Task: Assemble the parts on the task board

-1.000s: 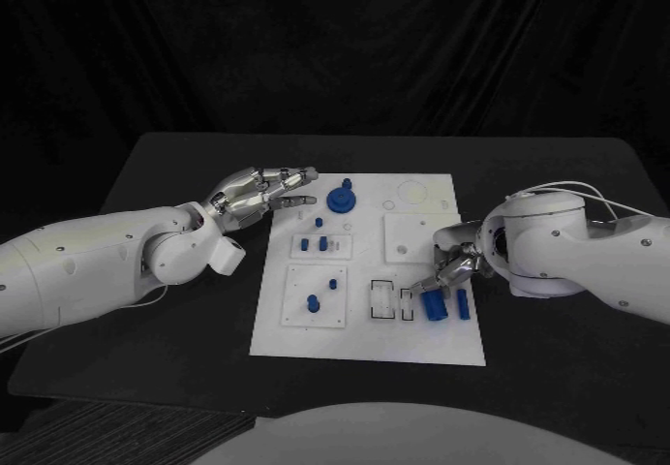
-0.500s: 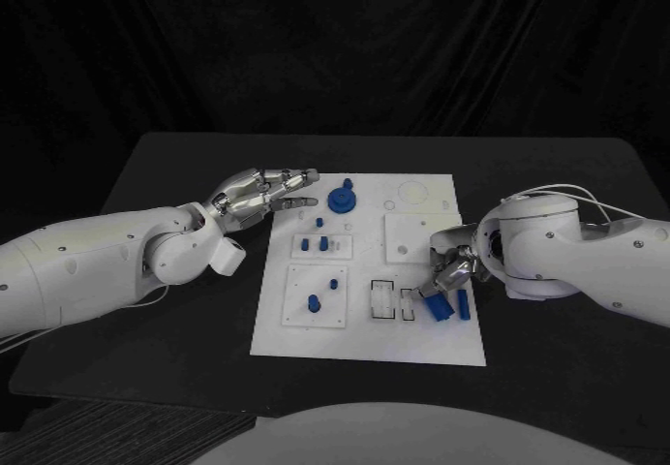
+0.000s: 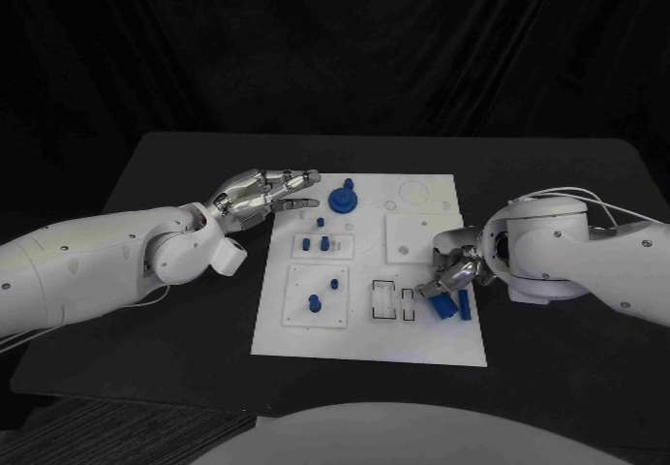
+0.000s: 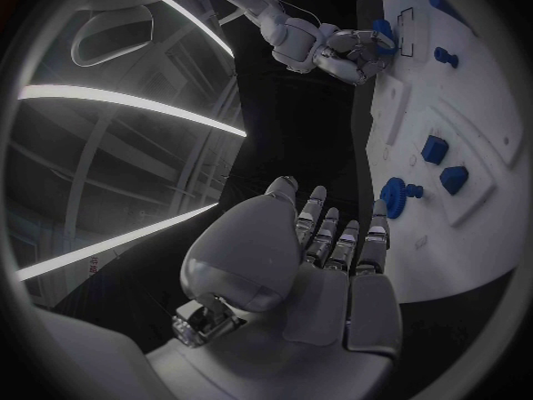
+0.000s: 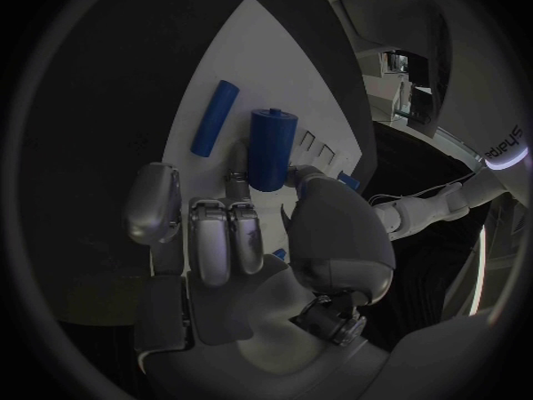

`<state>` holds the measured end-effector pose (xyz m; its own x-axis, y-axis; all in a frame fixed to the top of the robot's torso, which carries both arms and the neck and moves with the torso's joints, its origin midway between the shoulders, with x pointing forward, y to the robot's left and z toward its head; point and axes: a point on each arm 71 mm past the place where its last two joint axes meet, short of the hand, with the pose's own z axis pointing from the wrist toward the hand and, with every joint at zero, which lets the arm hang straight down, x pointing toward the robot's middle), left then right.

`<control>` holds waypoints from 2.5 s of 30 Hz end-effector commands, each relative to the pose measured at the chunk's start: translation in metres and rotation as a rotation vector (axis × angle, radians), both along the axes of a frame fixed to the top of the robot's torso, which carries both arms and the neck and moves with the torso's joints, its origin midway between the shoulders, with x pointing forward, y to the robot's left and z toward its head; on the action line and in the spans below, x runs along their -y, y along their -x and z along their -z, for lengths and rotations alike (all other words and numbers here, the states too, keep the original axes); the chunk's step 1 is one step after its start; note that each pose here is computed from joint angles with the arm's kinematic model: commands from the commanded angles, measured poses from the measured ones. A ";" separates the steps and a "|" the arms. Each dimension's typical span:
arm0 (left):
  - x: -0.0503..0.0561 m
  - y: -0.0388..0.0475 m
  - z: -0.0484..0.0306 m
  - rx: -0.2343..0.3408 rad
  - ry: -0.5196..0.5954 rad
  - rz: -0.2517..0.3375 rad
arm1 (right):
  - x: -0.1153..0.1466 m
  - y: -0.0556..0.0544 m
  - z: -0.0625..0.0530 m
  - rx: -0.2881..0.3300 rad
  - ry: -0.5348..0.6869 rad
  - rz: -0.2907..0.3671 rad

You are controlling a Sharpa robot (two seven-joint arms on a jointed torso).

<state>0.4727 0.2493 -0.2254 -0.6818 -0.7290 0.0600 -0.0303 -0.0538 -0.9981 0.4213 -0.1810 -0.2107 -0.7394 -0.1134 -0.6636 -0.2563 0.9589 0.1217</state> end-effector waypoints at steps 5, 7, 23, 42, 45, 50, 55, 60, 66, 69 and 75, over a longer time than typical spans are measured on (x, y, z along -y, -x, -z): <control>0.001 0.0009 0.0000 -0.001 0.015 0.011 | 0.002 0.006 0.000 -0.067 -0.158 0.105; 0.001 0.0008 0.0001 -0.002 0.015 0.011 | 0.002 0.007 -0.002 -0.090 -0.190 0.128; 0.002 0.0004 0.0005 -0.004 0.013 0.012 | -0.006 0.008 -0.009 -0.210 -0.361 0.258; 0.003 0.0006 0.0008 -0.007 0.012 0.016 | -0.022 0.006 -0.002 -0.252 -0.328 0.247; 0.003 0.0006 0.0010 -0.009 0.011 0.016 | -0.023 0.006 0.001 -0.259 -0.319 0.245; 0.004 0.0006 0.0011 -0.010 0.010 0.016 | -0.024 0.007 0.003 -0.270 -0.307 0.244; 0.004 0.0006 0.0012 -0.011 0.009 0.017 | -0.024 0.006 0.006 -0.278 -0.297 0.243; 0.004 0.0006 0.0013 -0.011 0.008 0.017 | -0.024 0.006 0.007 -0.282 -0.293 0.243; 0.004 0.0006 0.0013 -0.012 0.008 0.017 | -0.024 0.006 0.008 -0.280 -0.293 0.247; 0.004 0.0005 0.0014 -0.012 0.008 0.017 | -0.024 0.005 0.008 -0.278 -0.294 0.250; 0.004 0.0005 0.0015 -0.013 0.008 0.019 | -0.024 0.004 0.008 -0.276 -0.294 0.254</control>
